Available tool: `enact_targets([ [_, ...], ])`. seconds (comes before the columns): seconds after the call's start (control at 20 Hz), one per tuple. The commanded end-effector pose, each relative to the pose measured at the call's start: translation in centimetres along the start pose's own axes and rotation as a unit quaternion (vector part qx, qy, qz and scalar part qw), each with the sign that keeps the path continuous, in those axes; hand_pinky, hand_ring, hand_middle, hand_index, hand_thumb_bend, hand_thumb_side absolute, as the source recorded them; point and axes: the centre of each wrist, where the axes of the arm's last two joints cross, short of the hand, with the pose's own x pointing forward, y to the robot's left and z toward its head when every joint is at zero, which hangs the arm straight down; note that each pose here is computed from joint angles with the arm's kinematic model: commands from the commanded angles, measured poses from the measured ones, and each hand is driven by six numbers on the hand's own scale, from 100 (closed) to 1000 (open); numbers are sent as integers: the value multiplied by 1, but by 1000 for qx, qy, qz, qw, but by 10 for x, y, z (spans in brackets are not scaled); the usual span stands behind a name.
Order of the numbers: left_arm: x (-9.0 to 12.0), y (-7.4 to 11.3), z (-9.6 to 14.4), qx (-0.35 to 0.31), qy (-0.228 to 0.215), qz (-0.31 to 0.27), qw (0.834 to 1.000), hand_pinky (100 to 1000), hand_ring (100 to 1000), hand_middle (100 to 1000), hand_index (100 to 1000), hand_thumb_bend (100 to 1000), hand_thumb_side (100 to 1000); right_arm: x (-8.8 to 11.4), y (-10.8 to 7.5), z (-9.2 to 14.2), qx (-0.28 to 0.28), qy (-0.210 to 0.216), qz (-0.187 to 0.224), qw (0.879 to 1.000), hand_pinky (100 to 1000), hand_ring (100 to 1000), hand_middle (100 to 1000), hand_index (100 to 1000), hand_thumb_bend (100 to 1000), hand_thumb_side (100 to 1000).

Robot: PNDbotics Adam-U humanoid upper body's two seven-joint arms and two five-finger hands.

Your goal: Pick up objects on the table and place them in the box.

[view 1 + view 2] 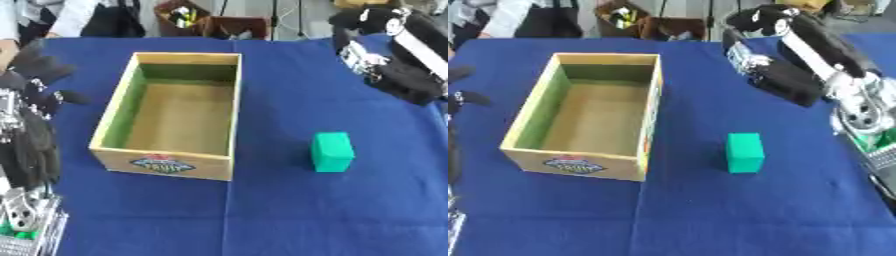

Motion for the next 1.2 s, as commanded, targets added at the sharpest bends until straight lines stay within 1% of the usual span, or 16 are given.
enact_targets([
  [0.05,6,3,-4,-8,-13,-5,1000,485,728,869,725,100,972,-3,-11,0,11,-2,45,999,857,866,765,900,256,1000],
  [0.15,6,3,-4,-8,-13,-5,1000,485,728,869,725,100,971,-4,-11,0,23,-2,61,998,861,872,766,910,349,1000],
  [0.25,6,3,-4,-8,-13,-5,1000,485,729,869,725,100,972,-6,-11,1,36,0,75,997,866,880,768,919,470,1000],
  [0.3,6,3,-4,-8,-13,-4,1000,484,729,870,725,100,972,-7,-10,1,44,1,82,996,868,885,772,928,514,1000],
  [0.35,6,3,-4,-8,-13,-4,1000,484,729,870,725,100,972,-8,-8,1,52,2,88,995,872,888,774,931,538,1000],
  [0.4,6,3,-4,-8,-13,-4,1000,484,729,870,725,100,973,-8,-6,2,61,3,94,994,877,894,779,935,563,978],
  [0.5,6,2,-5,-9,-13,-3,1000,484,729,870,725,100,973,-10,-3,2,77,6,105,991,884,903,790,935,584,904],
  [0.6,6,2,-5,-9,-14,-2,1000,484,729,869,725,100,972,-13,0,2,95,10,112,989,886,905,793,938,591,852],
  [0.65,6,2,-5,-9,-14,-2,1000,484,729,869,725,100,972,-14,1,2,104,14,113,988,889,907,796,947,599,776],
  [0.9,6,2,-5,-10,-14,-2,1000,484,730,870,725,100,973,-20,6,4,150,28,113,982,896,914,807,955,582,662],
  [1.0,6,1,-5,-11,-14,-1,1000,484,730,870,725,100,973,-22,7,5,168,31,113,979,900,919,815,960,555,632],
  [1.05,6,1,-5,-11,-14,-1,1000,484,730,870,725,100,973,-22,7,6,175,31,113,978,900,919,815,960,555,632],
  [1.1,6,1,-5,-11,-15,-1,1000,484,730,870,726,100,973,-24,9,7,187,32,112,976,906,925,832,972,483,571],
  [1.2,6,1,-6,-11,-15,-1,1000,484,731,870,726,100,973,-28,11,9,208,37,109,971,906,924,836,971,410,531],
])
